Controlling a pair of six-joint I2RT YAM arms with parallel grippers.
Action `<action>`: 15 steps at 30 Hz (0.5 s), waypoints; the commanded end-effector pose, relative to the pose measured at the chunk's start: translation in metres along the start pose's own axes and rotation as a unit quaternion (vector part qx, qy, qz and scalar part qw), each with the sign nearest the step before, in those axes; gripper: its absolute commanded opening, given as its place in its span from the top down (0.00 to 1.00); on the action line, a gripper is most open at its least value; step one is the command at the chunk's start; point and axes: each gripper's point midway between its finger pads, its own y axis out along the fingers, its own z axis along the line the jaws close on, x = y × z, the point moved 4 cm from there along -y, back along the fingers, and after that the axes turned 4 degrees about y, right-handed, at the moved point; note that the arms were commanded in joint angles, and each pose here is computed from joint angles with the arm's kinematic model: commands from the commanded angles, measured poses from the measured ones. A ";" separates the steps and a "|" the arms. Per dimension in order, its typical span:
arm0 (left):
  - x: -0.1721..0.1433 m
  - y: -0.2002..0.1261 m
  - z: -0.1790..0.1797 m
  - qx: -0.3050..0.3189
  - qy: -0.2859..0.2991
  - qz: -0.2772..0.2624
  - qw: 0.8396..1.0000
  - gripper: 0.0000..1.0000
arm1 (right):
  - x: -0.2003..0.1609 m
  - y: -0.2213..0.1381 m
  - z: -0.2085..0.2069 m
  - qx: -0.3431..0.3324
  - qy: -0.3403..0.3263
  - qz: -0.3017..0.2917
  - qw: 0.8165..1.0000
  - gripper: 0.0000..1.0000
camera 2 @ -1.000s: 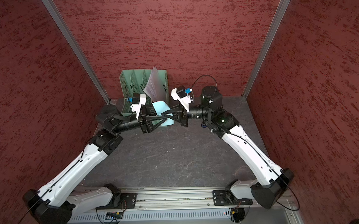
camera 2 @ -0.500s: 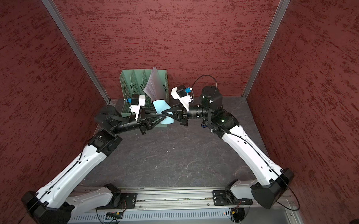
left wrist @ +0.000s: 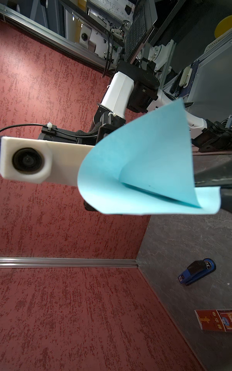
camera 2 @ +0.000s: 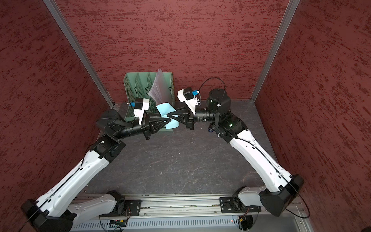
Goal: Fold the square paper along the opposite sides
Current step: Fold the paper.
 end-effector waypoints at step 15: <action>0.001 -0.004 0.002 0.023 0.021 0.012 0.999 1.00 | 0.003 -0.003 0.013 0.013 -0.005 0.013 1.000 0.52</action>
